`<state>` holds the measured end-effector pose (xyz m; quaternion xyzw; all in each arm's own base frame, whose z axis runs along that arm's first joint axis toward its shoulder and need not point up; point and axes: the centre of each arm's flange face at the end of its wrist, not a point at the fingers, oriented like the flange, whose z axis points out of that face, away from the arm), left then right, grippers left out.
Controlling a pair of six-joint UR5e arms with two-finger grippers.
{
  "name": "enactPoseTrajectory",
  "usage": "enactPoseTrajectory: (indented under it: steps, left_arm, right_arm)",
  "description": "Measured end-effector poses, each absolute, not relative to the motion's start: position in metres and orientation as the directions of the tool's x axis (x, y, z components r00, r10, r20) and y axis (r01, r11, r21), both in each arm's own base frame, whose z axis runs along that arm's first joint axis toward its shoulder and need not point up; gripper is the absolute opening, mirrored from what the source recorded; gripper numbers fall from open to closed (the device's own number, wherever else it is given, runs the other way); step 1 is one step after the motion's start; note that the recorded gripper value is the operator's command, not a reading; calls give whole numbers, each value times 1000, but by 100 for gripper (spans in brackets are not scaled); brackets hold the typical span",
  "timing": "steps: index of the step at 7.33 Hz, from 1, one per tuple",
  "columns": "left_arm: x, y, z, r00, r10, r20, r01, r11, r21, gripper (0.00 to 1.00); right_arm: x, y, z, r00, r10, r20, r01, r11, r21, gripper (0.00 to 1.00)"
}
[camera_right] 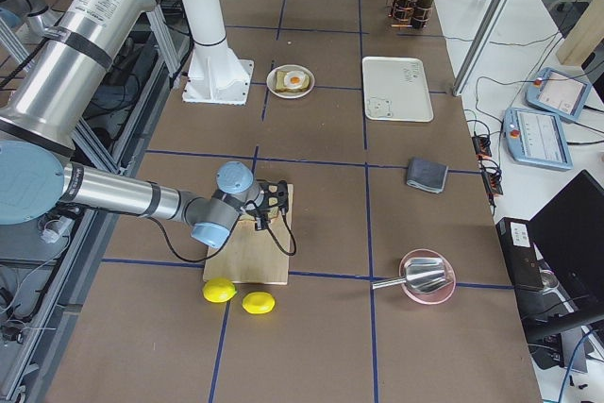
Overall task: Make sandwich and place on tray
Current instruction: 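Lower the right gripper onto the bread slice on the cutting board and grasp, then lift the bread slice with the right gripper and carry it over the plate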
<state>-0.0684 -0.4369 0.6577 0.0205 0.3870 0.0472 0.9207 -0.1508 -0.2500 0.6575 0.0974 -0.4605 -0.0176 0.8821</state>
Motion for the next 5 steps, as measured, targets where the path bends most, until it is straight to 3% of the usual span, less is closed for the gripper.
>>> enactPoseTrajectory:
  steps: [5]
  left_arm:
    - [-69, -437, 658, 696, 102, -711, -71, 995, 73, 100]
  right_arm:
    - [-139, -239, 655, 539, -156, 828, -54, 974, 218, 0]
